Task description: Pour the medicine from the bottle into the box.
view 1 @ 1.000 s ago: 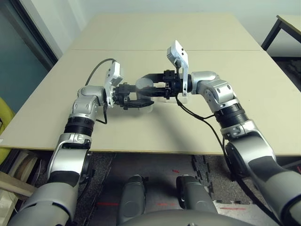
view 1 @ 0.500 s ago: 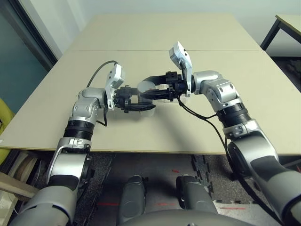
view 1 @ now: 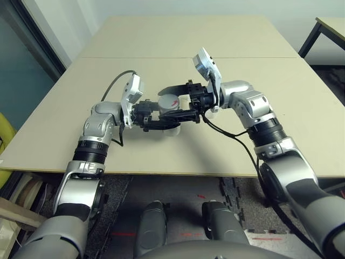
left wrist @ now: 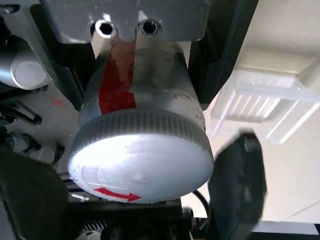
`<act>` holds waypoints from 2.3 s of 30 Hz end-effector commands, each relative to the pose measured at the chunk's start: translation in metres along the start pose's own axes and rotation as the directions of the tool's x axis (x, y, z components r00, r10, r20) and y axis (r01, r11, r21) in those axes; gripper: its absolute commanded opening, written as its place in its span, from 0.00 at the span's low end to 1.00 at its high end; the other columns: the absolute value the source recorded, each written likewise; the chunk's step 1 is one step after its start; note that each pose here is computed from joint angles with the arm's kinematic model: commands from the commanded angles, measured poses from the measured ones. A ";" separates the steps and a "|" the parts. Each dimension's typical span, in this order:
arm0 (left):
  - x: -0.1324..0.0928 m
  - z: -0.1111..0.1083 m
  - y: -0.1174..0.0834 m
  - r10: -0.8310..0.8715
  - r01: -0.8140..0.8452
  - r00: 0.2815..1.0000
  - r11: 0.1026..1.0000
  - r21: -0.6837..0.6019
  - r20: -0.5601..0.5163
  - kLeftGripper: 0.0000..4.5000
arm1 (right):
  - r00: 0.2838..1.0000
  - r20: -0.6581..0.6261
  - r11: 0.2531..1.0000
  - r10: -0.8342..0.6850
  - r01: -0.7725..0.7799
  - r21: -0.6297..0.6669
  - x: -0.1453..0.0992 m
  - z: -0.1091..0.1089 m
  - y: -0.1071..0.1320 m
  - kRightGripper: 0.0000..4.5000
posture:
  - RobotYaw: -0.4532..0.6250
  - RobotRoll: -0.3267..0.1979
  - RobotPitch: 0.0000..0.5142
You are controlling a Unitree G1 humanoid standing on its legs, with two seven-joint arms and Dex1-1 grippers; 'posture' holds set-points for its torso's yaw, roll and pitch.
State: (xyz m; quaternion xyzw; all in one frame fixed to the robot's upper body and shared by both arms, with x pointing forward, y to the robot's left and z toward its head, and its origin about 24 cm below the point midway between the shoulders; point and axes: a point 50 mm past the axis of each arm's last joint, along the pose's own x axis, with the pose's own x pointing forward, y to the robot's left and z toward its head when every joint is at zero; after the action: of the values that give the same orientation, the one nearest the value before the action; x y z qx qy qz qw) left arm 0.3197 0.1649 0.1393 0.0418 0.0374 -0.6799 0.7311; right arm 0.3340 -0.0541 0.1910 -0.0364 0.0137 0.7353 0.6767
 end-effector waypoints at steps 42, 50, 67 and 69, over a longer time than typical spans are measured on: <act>0.004 0.004 -0.013 -0.014 0.014 1.000 1.000 0.008 0.006 0.61 | 0.998 0.030 0.999 -0.048 0.048 -0.012 0.013 -0.002 -0.008 1.00 | 0.40 0.62 0.15; 0.000 0.004 -0.012 0.002 -0.002 1.000 1.000 0.007 0.001 0.61 | 0.993 0.029 0.993 -0.116 0.116 -0.001 -0.011 -0.005 -0.010 1.00 | 0.40 0.62 0.15; -0.006 0.006 -0.008 0.021 -0.021 1.000 1.000 0.008 -0.001 0.61 | 0.976 0.015 0.976 -0.217 0.217 -0.020 -0.058 0.006 -0.003 1.00 | 0.39 0.62 0.16; -0.006 0.006 -0.007 0.025 -0.025 1.000 1.000 0.007 0.001 0.61 | 0.977 0.014 0.977 -0.211 0.211 -0.023 -0.059 0.008 -0.001 1.00 | 0.38 0.62 0.16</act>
State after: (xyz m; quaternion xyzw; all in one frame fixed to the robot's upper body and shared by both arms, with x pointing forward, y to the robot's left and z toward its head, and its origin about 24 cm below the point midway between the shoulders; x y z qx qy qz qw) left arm 0.3106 0.1668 0.1435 0.0433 0.0372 -0.6712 0.7391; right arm 0.3428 -0.1123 0.1980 -0.0415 0.0070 0.6542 0.7552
